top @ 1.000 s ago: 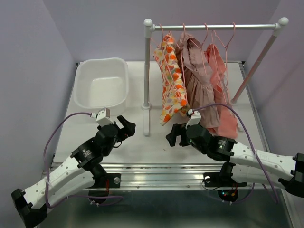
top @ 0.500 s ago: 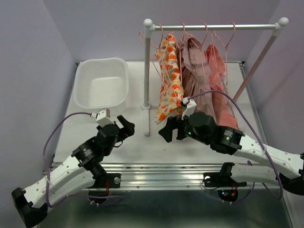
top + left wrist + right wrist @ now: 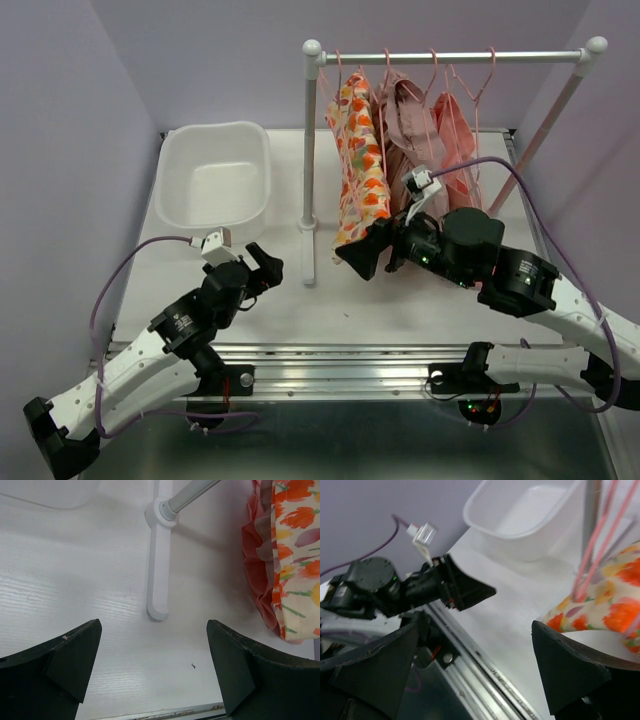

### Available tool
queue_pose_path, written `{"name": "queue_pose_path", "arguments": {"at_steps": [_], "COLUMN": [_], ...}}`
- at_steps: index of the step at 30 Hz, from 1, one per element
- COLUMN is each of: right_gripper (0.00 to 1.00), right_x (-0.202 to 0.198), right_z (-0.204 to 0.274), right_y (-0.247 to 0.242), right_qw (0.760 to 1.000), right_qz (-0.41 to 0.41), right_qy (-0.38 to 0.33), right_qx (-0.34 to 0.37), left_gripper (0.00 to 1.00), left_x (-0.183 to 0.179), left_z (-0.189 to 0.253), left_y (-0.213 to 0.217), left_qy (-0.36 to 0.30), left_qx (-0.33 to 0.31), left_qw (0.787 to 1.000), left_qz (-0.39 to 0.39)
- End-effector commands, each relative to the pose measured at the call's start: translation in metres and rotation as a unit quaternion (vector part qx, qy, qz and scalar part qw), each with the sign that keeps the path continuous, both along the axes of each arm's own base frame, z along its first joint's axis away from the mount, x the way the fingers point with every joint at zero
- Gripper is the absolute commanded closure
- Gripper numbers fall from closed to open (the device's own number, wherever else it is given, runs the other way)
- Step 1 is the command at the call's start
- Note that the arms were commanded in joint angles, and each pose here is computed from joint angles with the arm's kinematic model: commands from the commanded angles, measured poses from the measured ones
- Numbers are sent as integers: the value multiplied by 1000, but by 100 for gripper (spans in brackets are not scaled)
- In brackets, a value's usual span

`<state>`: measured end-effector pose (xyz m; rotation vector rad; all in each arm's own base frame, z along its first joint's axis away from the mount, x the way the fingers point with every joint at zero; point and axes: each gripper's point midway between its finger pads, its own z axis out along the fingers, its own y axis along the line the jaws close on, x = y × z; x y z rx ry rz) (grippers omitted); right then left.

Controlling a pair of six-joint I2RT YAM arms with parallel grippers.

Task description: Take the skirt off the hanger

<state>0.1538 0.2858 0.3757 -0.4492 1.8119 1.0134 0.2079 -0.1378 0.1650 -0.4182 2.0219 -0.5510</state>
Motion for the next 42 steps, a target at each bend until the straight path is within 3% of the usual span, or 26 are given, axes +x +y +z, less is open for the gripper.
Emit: {"name": "queue_pose_path", "arguments": {"at_steps": [1,4,9,16,27,35,36,40,42], "right_gripper": [0,0,0,0,0,0,2,31,38], "right_x": [52,83,114,154,220,257,259,273,278], "right_z": [47,55,93,108,111,81,77,65,63], "right_y": [-26,-27,-30,-40,-67,-61,-58,-60,-61], "right_qw": [986,969,939,900,883,893,895,892,891], "right_qz": [-151,-220,-310,-387,-417,-394,-389,-396,-397], "right_qy": [-68,-95,-125,-154,-161,-146,-144,-138,-138], "right_qx": [-16,-66,-77,-126,-142,-161,-163,-171,-173], "left_gripper": [1,1,1,1,1,1,1,1,1], "left_x": [5,6,6,5,4,5,6,7,7], "left_z": [25,24,20,23,16,12,13,14,14], "left_y": [-5,-5,-5,-4,-5,-6,-5,-5,-6], "left_qy": [-30,-30,-25,-30,-25,-20,-20,-20,-20], "left_qx": [-13,-11,-10,-14,-13,-5,-5,0,1], "left_qw": [999,999,1000,999,1000,1000,1000,1000,1000], "left_qz": [-5,-4,-5,-4,-6,-6,-5,-3,-3]}}
